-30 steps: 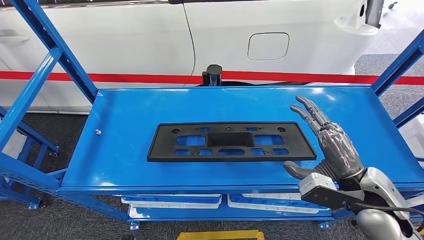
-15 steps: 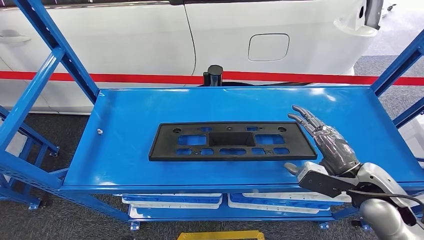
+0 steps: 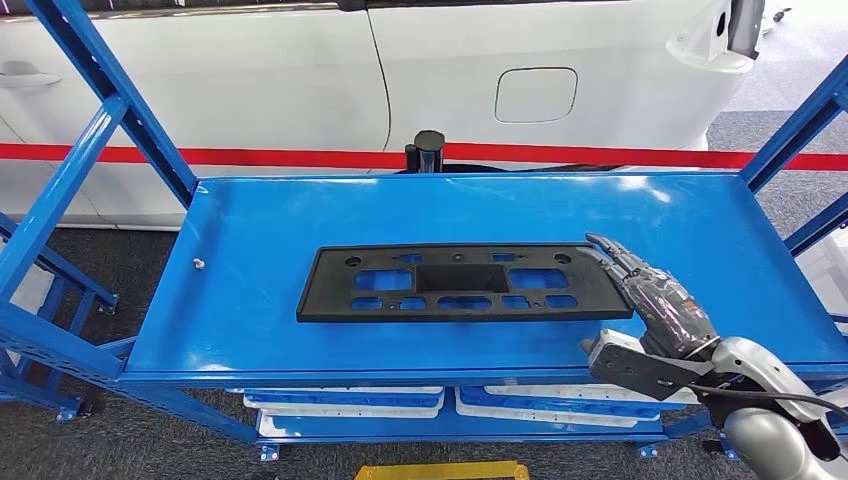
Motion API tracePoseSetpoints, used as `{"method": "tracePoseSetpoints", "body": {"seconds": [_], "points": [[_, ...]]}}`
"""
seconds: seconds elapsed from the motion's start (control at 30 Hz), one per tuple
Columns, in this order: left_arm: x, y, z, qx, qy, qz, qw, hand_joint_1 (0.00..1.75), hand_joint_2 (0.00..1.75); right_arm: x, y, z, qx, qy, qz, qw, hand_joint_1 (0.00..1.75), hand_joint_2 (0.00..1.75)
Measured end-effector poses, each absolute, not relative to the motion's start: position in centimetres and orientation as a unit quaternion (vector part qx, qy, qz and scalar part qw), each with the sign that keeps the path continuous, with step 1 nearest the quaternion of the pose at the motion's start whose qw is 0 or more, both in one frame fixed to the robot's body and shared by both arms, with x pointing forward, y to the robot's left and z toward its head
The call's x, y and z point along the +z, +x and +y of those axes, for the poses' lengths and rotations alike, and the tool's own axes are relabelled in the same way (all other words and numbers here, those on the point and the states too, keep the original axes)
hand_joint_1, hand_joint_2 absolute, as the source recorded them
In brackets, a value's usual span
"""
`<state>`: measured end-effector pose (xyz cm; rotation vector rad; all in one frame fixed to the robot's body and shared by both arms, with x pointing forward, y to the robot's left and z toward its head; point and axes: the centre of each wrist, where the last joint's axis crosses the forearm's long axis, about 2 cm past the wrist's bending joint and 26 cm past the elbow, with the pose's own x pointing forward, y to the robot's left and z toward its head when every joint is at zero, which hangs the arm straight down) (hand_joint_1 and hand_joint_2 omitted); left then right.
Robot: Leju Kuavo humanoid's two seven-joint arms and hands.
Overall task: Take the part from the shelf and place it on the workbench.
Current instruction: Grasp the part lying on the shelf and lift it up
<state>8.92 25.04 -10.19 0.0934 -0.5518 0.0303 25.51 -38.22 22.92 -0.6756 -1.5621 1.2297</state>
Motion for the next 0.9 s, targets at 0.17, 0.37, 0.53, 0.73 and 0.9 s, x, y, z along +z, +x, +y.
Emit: {"method": "tracePoseSetpoints", "body": {"seconds": [0.17,0.37,0.53,0.73,0.9], "points": [[-10.2,8.9,25.0,0.014,0.045,-0.272,0.961,0.00,0.00,22.8,25.3,-38.3,0.509,-0.280,-0.642,0.500,0.00,1.75],[-9.9,9.9,24.0,-0.009,0.034,-0.276,0.961,0.00,0.00,19.9,22.6,-38.3,0.533,-0.279,-0.595,0.533,0.00,1.75],[-9.8,10.0,23.7,-0.029,0.031,-0.277,0.960,0.00,0.00,19.5,22.2,-38.3,0.534,-0.314,-0.589,0.519,0.00,1.75],[-9.8,9.9,23.6,-0.050,0.029,-0.279,0.958,0.00,0.00,19.7,22.1,-38.9,0.522,-0.358,-0.595,0.496,0.00,1.75],[-9.8,9.9,23.4,-0.067,0.027,-0.281,0.957,0.00,0.00,19.5,22.0,-38.8,0.514,-0.373,-0.595,0.492,0.00,1.75]]}}
